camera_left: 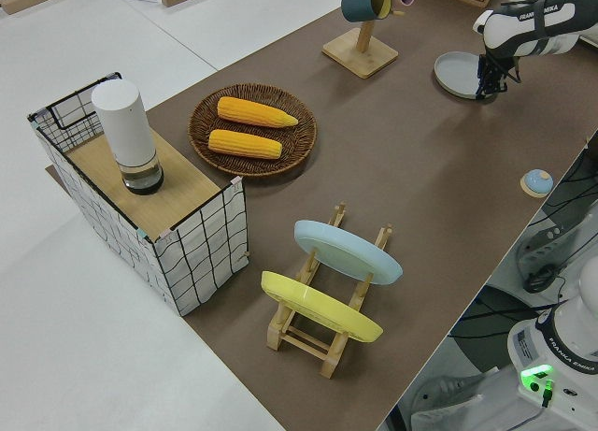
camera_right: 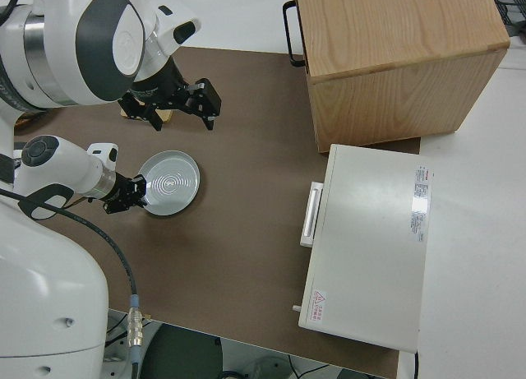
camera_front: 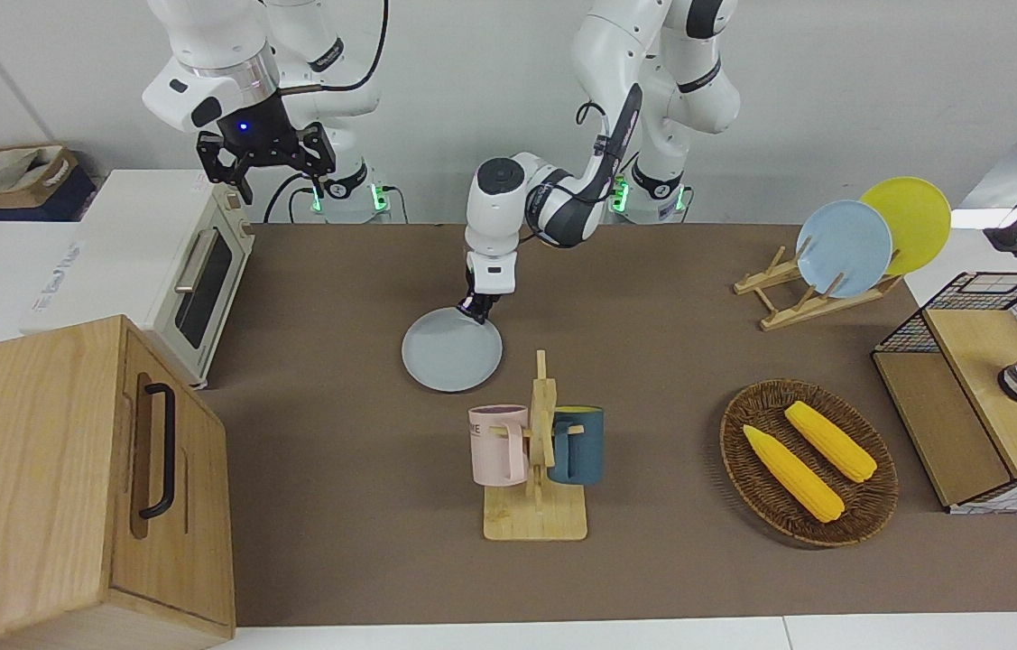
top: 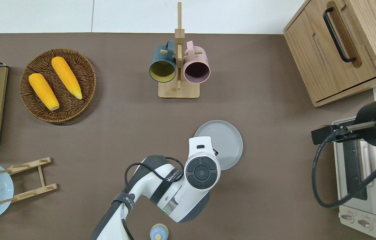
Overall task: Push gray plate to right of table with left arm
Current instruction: 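Continue pushing the gray plate toward the toaster oven side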
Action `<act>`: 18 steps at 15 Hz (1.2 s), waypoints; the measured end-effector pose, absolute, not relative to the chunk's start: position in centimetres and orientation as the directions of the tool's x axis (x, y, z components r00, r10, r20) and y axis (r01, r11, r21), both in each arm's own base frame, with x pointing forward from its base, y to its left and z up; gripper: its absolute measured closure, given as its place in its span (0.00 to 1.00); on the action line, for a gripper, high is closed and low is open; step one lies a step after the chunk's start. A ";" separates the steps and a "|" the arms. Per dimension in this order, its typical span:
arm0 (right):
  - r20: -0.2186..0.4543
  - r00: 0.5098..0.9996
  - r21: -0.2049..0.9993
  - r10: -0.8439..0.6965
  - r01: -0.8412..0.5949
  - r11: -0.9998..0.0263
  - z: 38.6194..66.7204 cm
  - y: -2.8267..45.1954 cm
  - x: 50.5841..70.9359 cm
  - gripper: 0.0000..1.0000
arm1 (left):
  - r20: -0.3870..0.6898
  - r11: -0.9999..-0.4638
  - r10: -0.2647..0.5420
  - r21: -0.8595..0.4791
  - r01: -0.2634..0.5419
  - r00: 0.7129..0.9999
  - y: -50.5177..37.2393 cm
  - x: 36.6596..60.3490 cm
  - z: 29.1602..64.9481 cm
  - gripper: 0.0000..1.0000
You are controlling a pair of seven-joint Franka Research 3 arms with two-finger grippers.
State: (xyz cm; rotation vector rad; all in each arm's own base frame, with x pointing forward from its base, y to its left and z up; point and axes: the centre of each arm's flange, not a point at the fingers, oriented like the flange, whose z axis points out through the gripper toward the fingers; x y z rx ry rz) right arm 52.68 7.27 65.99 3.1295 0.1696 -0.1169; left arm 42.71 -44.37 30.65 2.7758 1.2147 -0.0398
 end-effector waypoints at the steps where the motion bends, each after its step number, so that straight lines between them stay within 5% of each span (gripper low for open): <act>1: -0.075 0.991 0.001 0.108 0.108 -0.994 66.0 7.3 52.7 0.01 | -0.067 -0.673 0.731 0.093 0.734 0.679 -44.7 42.7 30.7 0.96; 18: -0.075 0.991 0.001 0.108 0.108 -0.994 66.0 7.3 52.7 0.01 | -0.066 -0.654 0.748 0.093 0.751 0.660 -51.7 40.6 30.7 0.96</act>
